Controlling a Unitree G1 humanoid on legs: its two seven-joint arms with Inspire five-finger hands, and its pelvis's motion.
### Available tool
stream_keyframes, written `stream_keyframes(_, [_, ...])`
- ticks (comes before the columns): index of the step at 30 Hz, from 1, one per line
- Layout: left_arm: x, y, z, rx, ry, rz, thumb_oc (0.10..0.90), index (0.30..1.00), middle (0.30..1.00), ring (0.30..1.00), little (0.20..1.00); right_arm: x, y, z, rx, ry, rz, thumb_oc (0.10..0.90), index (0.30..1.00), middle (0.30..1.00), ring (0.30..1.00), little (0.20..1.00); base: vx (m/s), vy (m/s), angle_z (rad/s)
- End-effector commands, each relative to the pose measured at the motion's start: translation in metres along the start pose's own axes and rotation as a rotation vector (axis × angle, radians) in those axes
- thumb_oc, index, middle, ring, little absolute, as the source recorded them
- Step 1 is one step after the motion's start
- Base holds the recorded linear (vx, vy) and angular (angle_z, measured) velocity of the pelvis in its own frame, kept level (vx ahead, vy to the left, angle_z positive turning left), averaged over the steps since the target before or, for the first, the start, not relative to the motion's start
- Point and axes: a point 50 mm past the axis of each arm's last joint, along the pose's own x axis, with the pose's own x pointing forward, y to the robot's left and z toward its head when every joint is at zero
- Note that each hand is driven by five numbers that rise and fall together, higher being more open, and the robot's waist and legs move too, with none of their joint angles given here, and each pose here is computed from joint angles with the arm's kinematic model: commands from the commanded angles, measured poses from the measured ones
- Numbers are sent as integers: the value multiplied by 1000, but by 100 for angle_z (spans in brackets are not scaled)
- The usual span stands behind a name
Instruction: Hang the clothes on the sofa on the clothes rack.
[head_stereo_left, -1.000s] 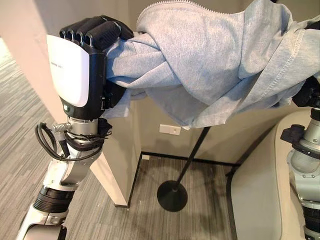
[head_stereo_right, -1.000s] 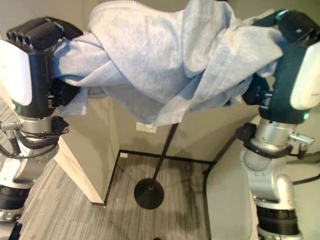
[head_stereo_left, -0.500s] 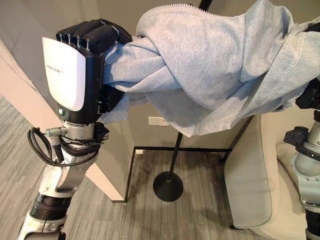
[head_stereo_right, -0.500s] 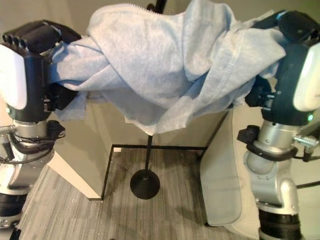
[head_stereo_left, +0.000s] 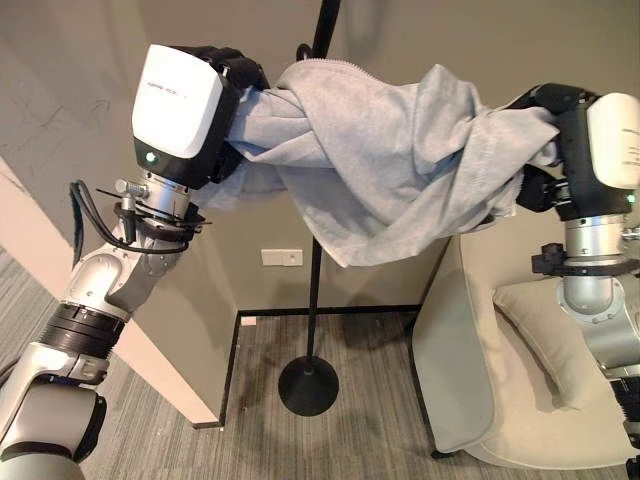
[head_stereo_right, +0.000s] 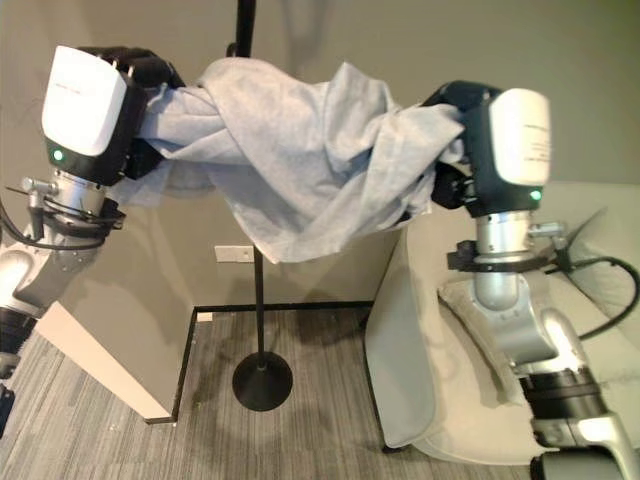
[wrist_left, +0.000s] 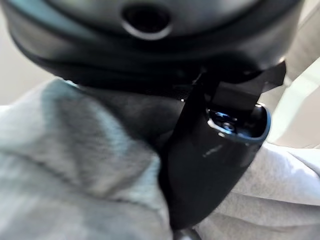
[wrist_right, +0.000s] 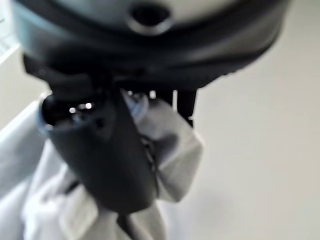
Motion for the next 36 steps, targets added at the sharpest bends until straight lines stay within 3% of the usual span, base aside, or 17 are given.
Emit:
stream_keyframes(1, [28, 86, -84, 289, 337, 238, 400, 300, 300, 300, 300, 44, -91, -55, -199, 257, -278, 400, 300, 300, 300, 300, -33, -132, -7])
stream_keyframes(6, [49, 86, -88, 340, 344, 197, 400, 300, 300, 300, 300, 81, -108, -59, -323, 302, -303, 400, 300, 300, 300, 300, 125, -76, 26])
stream_keyframes(9, [47, 86, -88, 338, 347, 197, 400, 300, 300, 300, 300, 85, -114, -62, -393, 325, -293, 400, 300, 300, 300, 300, 159, 65, -41])
stream_keyframes(12, [53, 79, -83, 313, 347, 194, 400, 300, 300, 300, 300, 91, -108, -65, -348, 374, -304, 400, 300, 300, 300, 300, 207, 105, -53])
stream_keyframes(20, [25, 68, -97, 335, 407, 104, 400, 300, 300, 300, 300, 68, -87, -83, -341, 450, -192, 400, 300, 300, 300, 300, 171, 107, -23])
stream_keyframes(22, [11, 65, -104, 357, 435, 66, 400, 300, 300, 300, 300, 55, -73, -89, -313, 469, -147, 400, 300, 300, 300, 300, 88, 74, 6])
stream_keyframes(24, [-41, 51, -127, 407, 568, -78, 400, 300, 300, 300, 300, 24, -33, -92, -210, 483, -5, 400, 300, 300, 300, 300, 104, 96, -6])
stream_keyframes(26, [-72, 43, -132, 415, 628, -141, 400, 300, 300, 300, 300, 5, -14, -90, -159, 483, 55, 400, 300, 300, 300, 300, 50, 54, -31])
stream_keyframes(30, [-122, 28, -127, 362, 728, -188, 400, 300, 300, 300, 300, -18, 3, -82, -82, 479, 74, 400, 300, 300, 300, 300, 15, 16, -1])
stream_keyframes(33, [-142, 8, -105, 216, 793, -134, 400, 300, 300, 300, 300, -36, 24, -69, 21, 484, 88, 400, 300, 300, 300, 300, 1, -4, -1])
stream_keyframes(35, [-154, -17, -82, -24, 914, -43, 400, 300, 300, 300, 300, -49, 50, -51, 149, 492, 104, 400, 300, 300, 300, 300, -28, -17, -1])
stream_keyframes(36, [-163, -53, -34, -648, 1150, 216, 400, 300, 300, 300, 300, -76, 98, -24, 385, 582, 163, 400, 300, 300, 300, 300, -53, -56, -3])
